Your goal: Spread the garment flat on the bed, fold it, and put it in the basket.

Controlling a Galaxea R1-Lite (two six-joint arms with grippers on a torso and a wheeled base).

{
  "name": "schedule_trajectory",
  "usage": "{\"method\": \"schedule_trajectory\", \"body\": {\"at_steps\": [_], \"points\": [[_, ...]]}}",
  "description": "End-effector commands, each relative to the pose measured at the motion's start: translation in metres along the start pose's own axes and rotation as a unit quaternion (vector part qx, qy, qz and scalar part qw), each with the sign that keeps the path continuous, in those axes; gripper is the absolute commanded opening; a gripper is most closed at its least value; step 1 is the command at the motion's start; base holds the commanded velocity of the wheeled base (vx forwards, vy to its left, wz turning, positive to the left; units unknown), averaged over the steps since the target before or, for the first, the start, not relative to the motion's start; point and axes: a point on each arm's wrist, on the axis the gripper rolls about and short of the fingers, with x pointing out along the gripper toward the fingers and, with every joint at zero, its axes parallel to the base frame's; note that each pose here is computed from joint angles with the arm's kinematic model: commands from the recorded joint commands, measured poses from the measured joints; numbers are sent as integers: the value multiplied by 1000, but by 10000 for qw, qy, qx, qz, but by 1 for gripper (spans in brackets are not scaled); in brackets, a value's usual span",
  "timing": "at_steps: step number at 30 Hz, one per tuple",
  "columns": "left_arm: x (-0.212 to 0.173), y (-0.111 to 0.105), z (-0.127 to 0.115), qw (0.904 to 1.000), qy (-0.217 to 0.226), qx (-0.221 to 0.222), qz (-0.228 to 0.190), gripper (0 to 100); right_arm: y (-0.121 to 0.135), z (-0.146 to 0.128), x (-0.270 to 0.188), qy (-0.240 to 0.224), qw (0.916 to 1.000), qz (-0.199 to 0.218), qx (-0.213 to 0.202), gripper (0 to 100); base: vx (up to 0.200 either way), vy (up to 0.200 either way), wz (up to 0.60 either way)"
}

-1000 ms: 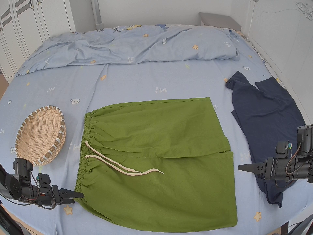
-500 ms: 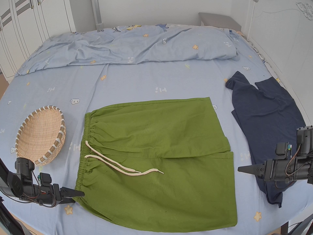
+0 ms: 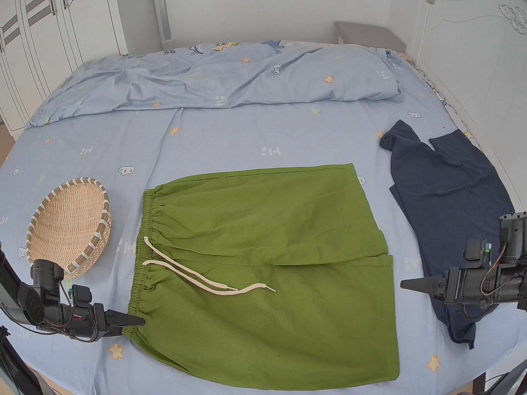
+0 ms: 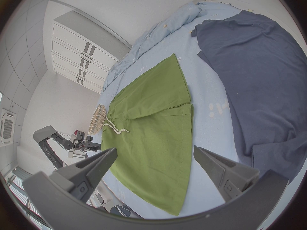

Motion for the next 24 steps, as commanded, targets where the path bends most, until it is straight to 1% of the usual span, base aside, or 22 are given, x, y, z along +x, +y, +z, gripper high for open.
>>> {"method": "schedule_trajectory", "body": {"at_steps": [1,6,11,13,15,16,17,18,19,22,24], "points": [[3,1,0,10000,49,-11,-17,0,-1,-1,1,28,10000,-4,13,100,0,0,0],[1,2,-1,10000,14,-37,-1,0,-1,-2,1,47,10000,-11,17,100,0,0,0],[-6,4,-7,9998,-57,-158,43,0,-4,-9,1,167,9998,-54,81,100,0,0,0],[-14,7,-17,9995,-140,-264,115,0,-8,-21,1,352,9992,-110,144,100,0,0,0],[-17,9,-26,9996,-124,-181,159,0,-11,-30,2,535,9982,-159,222,100,0,0,0],[-17,9,-26,9996,-124,-181,159,0,-11,-30,2,535,9982,-159,222,100,0,0,0],[-21,11,-32,9997,-139,45,207,0,-17,-39,6,808,9960,-221,307,100,0,0,0],[-21,11,-32,9997,-139,45,207,0,-17,-39,6,808,9960,-221,307,100,0,0,0],[-23,12,-34,9994,-160,220,234,0,-21,-51,9,1117,9930,-236,300,100,0,0,0],[-23,13,-34,9993,-176,212,238,0,-25,-68,10,1514,9881,-212,149,100,0,0,0],[-23,13,-34,9994,-176,212,230,0,-27,-78,14,1838,9827,-210,48,100,0,0,0]]}}
